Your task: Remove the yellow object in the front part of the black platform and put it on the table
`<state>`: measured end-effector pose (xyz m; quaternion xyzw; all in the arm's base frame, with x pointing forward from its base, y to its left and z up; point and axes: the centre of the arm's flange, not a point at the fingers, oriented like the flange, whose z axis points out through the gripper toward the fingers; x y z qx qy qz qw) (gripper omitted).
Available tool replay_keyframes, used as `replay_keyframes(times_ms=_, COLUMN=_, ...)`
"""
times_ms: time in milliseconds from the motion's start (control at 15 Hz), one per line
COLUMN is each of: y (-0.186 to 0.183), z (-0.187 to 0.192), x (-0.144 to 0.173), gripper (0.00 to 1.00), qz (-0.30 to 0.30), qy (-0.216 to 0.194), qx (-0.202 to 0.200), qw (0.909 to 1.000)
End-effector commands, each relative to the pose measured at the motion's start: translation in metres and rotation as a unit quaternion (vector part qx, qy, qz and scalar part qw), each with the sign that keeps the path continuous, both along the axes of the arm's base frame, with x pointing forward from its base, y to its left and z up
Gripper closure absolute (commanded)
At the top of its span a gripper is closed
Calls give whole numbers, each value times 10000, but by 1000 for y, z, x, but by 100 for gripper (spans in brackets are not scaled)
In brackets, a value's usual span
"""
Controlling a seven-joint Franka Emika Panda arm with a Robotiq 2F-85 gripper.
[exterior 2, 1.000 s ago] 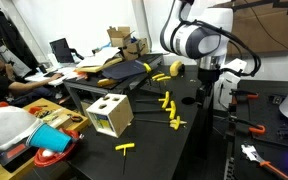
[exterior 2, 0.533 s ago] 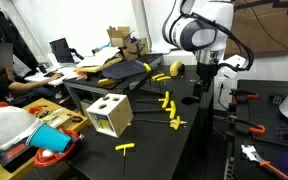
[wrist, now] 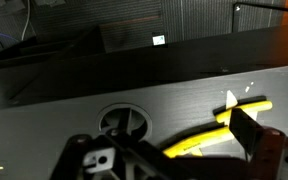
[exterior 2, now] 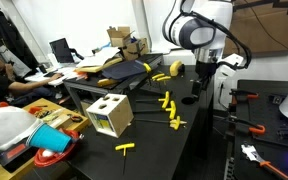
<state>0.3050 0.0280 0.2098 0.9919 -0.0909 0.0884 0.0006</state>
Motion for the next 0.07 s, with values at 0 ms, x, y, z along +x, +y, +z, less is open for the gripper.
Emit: replay_keyframes(times_ms=0, y=1, z=2, x=4, gripper=0, qz=-61, qy=-51, qx=32, qw=10000)
